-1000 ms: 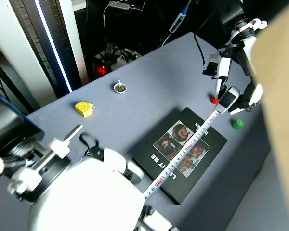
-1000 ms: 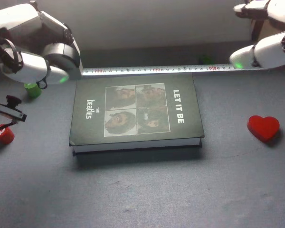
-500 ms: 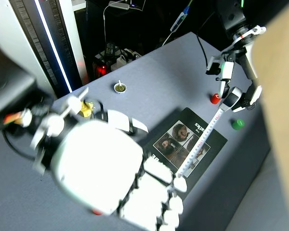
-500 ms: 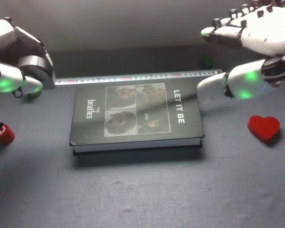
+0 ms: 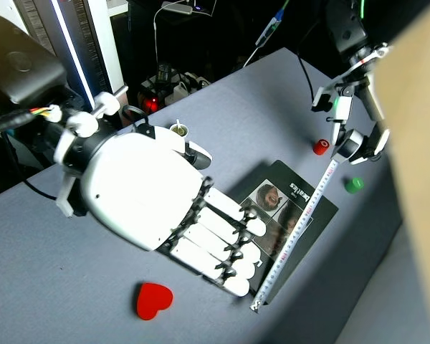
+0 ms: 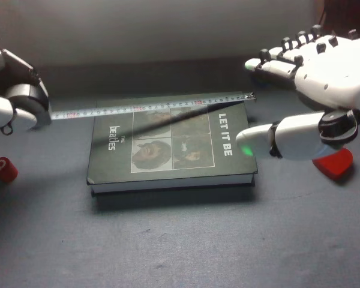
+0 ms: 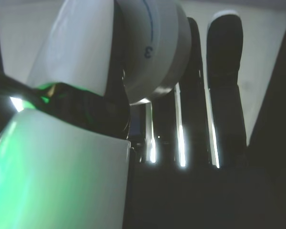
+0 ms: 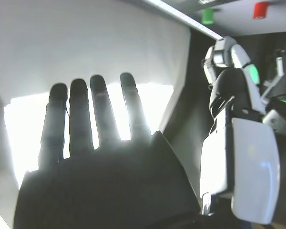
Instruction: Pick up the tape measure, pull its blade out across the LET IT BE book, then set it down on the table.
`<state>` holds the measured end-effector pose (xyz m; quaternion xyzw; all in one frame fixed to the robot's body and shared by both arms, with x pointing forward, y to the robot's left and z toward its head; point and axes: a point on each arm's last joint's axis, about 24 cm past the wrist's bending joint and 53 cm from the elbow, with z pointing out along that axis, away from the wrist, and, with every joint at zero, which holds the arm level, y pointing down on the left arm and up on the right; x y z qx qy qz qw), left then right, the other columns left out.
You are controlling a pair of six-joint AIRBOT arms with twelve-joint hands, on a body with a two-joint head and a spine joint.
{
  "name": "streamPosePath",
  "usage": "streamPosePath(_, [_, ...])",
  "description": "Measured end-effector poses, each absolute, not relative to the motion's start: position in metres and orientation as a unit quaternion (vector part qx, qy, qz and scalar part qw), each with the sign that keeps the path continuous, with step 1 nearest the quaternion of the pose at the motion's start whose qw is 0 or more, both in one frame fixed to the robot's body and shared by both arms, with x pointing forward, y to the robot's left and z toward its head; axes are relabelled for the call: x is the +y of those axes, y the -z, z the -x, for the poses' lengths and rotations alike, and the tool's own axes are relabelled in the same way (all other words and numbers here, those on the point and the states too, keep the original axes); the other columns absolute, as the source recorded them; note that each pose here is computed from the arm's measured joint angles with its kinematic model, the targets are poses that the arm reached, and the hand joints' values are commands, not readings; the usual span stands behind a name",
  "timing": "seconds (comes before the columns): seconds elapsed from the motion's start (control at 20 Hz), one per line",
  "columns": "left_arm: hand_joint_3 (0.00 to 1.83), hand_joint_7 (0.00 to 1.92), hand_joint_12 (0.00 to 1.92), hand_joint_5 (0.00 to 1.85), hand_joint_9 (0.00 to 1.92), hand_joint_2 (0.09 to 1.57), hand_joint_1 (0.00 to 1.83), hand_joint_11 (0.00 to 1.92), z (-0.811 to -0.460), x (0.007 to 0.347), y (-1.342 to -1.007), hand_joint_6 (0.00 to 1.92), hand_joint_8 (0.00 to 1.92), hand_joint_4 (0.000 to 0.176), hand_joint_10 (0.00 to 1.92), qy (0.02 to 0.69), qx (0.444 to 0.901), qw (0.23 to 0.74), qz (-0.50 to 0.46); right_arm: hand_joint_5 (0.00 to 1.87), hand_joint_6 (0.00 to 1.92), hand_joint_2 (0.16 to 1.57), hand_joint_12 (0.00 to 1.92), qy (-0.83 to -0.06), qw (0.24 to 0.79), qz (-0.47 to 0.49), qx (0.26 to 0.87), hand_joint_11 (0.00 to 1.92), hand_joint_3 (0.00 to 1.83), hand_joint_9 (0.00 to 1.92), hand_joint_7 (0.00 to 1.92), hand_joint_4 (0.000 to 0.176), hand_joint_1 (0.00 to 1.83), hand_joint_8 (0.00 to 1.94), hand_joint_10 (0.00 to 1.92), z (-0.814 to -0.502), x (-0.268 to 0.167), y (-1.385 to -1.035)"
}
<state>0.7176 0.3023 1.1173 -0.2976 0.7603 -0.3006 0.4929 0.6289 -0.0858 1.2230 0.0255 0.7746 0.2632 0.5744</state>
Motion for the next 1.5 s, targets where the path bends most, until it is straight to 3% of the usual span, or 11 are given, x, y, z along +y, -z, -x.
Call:
streamPosePath(0.35, [0.0,0.97,1.37,0.92,0.84,1.13,1.37,0.79,-0.71,0.298,-1.113,0.92,1.03,0.0,1.38,0.3,0.771,0.477,0.295,0.0,0.0,1.02,0.03,-0.274,0.567,-0.005,0.777,0.06,0.01,0.0,0.0,0.098,0.01,0.0,0.0,-0.616,-0.075,-1.219])
streamPosePath(0.7, [0.0,0.98,1.38,0.91,0.85,1.13,1.37,0.79,-0.71,0.32,-1.115,0.92,1.01,0.0,1.39,0.285,0.771,0.481,0.304,0.0,0.0,1.04,0.04,-0.278,0.566,-0.002,0.776,0.07,0.01,0.0,0.0,0.095,0.02,0.0,0.0,-0.615,-0.074,-1.217])
streamPosePath(1.35, [0.0,0.93,1.35,0.83,0.84,1.15,1.37,0.78,-0.714,0.323,-1.076,1.0,1.09,0.0,1.41,0.264,0.788,0.476,0.287,0.0,0.0,1.05,0.05,-0.287,0.569,0.003,0.77,0.06,0.0,0.0,0.0,0.095,0.03,0.0,0.0,-0.614,-0.071,-1.219])
streamPosePath(1.5, [0.0,0.94,1.36,0.89,0.84,1.14,1.37,0.79,-0.715,0.325,-1.074,0.93,1.07,0.0,1.4,0.261,0.789,0.478,0.285,0.0,0.0,1.05,0.05,-0.288,0.573,0.005,0.767,0.06,0.0,0.0,0.0,0.093,0.03,0.0,0.0,-0.614,-0.07,-1.221])
